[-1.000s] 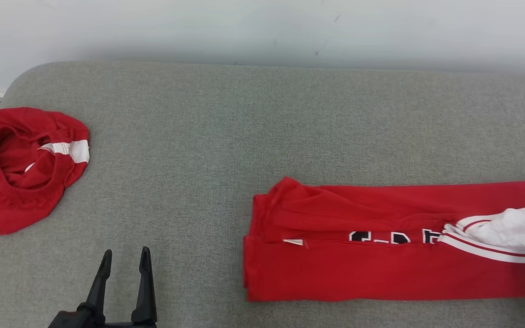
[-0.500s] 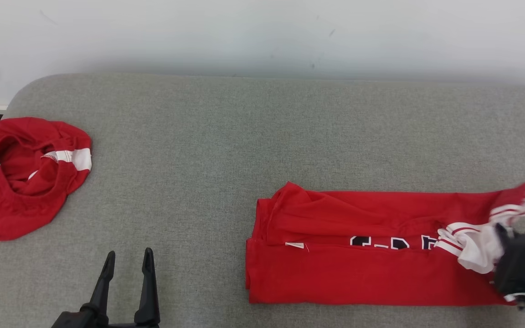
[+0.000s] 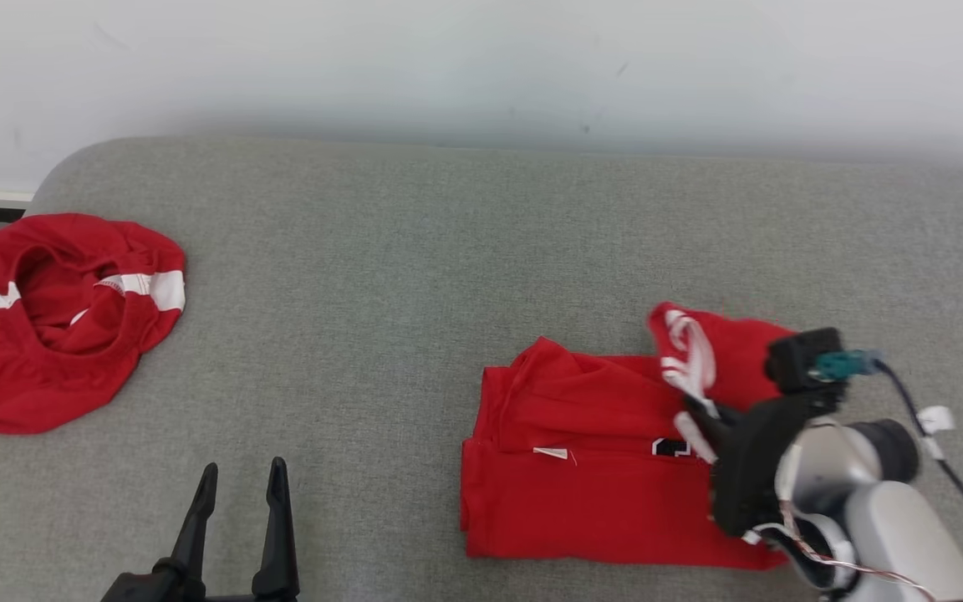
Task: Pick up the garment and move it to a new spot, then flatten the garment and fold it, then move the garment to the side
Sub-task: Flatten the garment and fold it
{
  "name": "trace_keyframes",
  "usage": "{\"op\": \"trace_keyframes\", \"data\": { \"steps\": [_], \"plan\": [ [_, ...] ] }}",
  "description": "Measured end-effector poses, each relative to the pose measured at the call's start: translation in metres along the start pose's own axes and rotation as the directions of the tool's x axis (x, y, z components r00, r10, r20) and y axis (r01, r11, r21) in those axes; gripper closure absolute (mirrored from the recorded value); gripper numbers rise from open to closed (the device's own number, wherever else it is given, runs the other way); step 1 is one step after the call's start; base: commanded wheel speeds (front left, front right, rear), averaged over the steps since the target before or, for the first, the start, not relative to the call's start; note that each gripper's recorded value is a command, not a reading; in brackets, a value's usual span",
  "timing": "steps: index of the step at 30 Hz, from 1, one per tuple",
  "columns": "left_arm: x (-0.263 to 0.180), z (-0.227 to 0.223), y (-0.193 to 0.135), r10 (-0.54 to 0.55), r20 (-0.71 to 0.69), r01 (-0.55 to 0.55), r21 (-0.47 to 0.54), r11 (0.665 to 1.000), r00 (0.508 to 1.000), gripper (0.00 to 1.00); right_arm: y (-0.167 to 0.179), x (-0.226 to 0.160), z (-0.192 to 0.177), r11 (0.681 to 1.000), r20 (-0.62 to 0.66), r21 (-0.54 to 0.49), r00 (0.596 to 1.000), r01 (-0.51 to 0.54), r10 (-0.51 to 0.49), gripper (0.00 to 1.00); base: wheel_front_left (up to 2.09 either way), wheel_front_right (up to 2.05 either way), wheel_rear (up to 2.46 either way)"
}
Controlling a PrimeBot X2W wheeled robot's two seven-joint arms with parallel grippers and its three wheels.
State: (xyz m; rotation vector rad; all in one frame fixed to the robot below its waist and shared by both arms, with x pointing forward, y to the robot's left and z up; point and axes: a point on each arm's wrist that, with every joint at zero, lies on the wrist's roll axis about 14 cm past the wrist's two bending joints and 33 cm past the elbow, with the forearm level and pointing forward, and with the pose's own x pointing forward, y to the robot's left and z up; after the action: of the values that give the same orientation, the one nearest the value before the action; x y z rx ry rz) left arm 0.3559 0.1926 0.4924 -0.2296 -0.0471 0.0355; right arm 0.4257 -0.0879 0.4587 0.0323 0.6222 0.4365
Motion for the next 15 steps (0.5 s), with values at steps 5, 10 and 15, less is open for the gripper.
{"op": "trace_keyframes", "data": {
  "steps": [5, 10, 15],
  "plan": [
    [-0.003, -0.001, 0.002, 0.009, -0.003, -0.009, -0.002, 1.0, 1.0, 0.0, 0.043, 0.019, -0.002, 0.993, -0.031, -0.027, 0.993, -0.114, 0.113, 1.0, 0.0, 0.0, 0.0],
    [-0.008, 0.0, 0.005, 0.022, -0.003, -0.022, -0.005, 1.0, 1.0, 0.0, 0.075, 0.03, -0.008, 0.98, -0.059, -0.035, 0.979, -0.197, 0.194, 1.0, 0.0, 0.0, 0.0],
    [-0.013, -0.001, 0.009, 0.036, -0.006, -0.036, -0.003, 0.999, 0.999, 0.0, 0.094, 0.037, -0.008, 0.97, -0.062, -0.043, 0.97, -0.237, 0.235, 1.0, 0.0, 0.0, 0.0]
  ]
}}
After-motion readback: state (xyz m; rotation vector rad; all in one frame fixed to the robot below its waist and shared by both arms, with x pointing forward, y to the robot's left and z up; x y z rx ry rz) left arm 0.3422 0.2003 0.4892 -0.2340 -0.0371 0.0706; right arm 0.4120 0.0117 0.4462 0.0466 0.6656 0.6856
